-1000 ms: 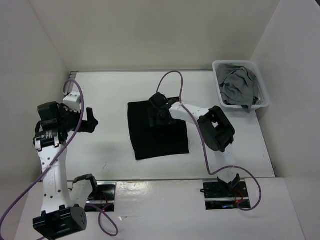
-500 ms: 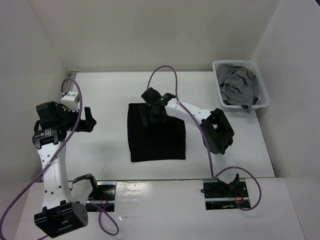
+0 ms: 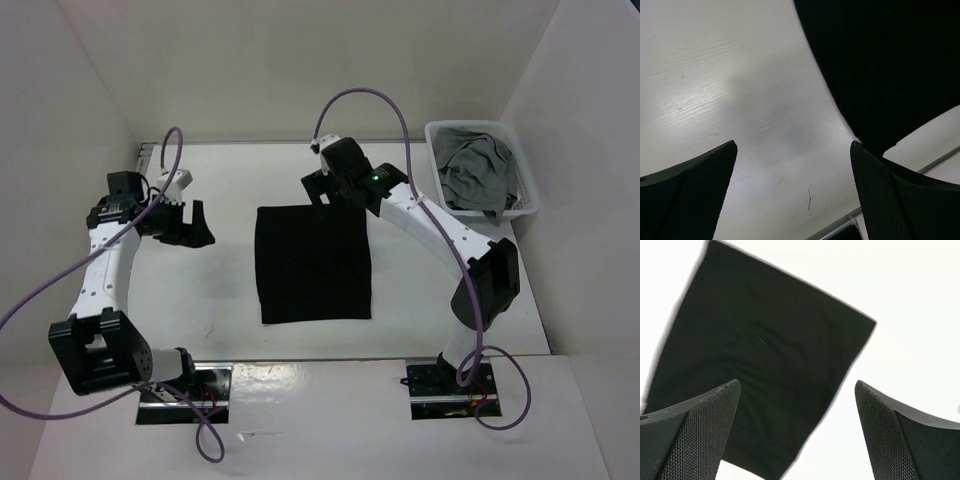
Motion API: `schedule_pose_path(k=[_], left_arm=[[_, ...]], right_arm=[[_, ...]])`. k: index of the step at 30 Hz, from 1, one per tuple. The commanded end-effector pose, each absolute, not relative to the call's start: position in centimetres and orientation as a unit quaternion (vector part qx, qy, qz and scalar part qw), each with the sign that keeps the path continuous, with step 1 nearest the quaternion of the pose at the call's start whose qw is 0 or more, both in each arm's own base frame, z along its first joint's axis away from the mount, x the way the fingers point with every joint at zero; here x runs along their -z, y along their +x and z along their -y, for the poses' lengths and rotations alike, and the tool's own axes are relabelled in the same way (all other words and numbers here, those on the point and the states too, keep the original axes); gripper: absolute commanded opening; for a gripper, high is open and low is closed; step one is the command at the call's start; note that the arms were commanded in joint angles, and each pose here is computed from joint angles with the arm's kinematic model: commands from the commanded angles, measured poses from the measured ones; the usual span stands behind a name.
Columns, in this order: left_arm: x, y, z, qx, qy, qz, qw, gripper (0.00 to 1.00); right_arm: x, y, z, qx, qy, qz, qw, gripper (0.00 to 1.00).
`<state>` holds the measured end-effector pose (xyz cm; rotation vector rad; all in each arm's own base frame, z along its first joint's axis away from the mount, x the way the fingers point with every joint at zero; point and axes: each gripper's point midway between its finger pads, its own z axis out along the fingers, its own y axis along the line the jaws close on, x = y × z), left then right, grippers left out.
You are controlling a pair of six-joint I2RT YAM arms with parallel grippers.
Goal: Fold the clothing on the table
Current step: Flatten the skirt out
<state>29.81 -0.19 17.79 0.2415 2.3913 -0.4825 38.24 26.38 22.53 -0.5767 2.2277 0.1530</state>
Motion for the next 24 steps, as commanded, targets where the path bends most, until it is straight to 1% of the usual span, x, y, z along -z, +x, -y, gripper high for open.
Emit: schedule_pose_path(k=[1, 2, 3, 4, 5, 6, 7, 8, 10, 11, 14, 16, 18, 21, 24], left_arm=[[-20.0, 32.5, 3.9, 0.227, 0.168, -0.885, 0.370, 1.00], [-19.7, 32.9, 4.7, 0.238, 0.173, -0.882, 0.368, 1.00], [-19.8, 33.7, 5.3, 0.246, 0.180, -0.877, 0.371, 1.00], [-18.8, 34.5, 5.9, 0.263, 0.180, -0.876, 0.362, 1.00], [-18.7, 35.4, 6.5, 0.276, 0.186, -0.867, 0.370, 1.00], [-18.6, 35.8, 7.2, 0.302, 0.190, -0.858, 0.370, 1.00], [-17.1, 36.5, 7.5, 0.320, 0.175, -0.862, 0.353, 1.00], [-17.0, 37.4, 7.7, 0.328, 0.181, -0.854, 0.361, 1.00], [-15.1, 38.7, 7.6, 0.339, 0.159, -0.862, 0.342, 1.00], [-15.0, 39.5, 7.9, 0.344, 0.152, -0.861, 0.343, 1.00], [-12.9, 41.3, 7.7, 0.336, 0.135, -0.873, 0.327, 1.00], [-11.2, 42.1, 8.7, 0.331, 0.138, -0.880, 0.311, 0.97], [-11.5, 43.3, 9.0, 0.327, 0.140, -0.880, 0.315, 0.94], [-10.1, 44.1, 10.0, 0.330, 0.147, -0.883, 0.301, 0.91], [-10.5, 44.9, 11.0, 0.335, 0.164, -0.878, 0.300, 0.89]], right_arm=[[-19.9, 39.0, -21.8, 0.011, -0.270, -0.890, 0.367, 0.99], [-19.6, 38.4, -22.2, -0.005, -0.280, -0.892, 0.355, 0.99], [-19.7, 39.2, -19.9, -0.016, -0.261, -0.901, 0.347, 0.99], [-19.7, 39.2, -18.9, -0.040, -0.260, -0.906, 0.332, 0.99], [-20.2, 38.8, -19.5, -0.107, -0.268, -0.902, 0.321, 0.99], [-20.5, 39.1, -18.3, -0.123, -0.260, -0.904, 0.316, 0.99], [-20.3, 40.1, -15.7, -0.124, -0.240, -0.911, 0.312, 0.99], [-19.8, 40.1, -15.0, -0.135, -0.236, -0.914, 0.301, 0.99], [-19.4, 40.6, -12.7, -0.139, -0.218, -0.919, 0.298, 0.99], [-18.6, 40.3, -12.2, -0.144, -0.216, -0.922, 0.289, 0.99], [-17.5, 39.4, -12.3, -0.161, -0.220, -0.922, 0.275, 0.99], [-17.3, 39.5, -12.2, -0.166, -0.222, -0.920, 0.276, 0.99], [-16.0, 39.3, -12.3, -0.173, -0.221, -0.924, 0.259, 0.99], [-16.1, 39.4, -12.3, -0.191, -0.221, -0.921, 0.257, 0.99], [-15.9, 39.2, -12.2, -0.199, -0.222, -0.920, 0.255, 0.99]])
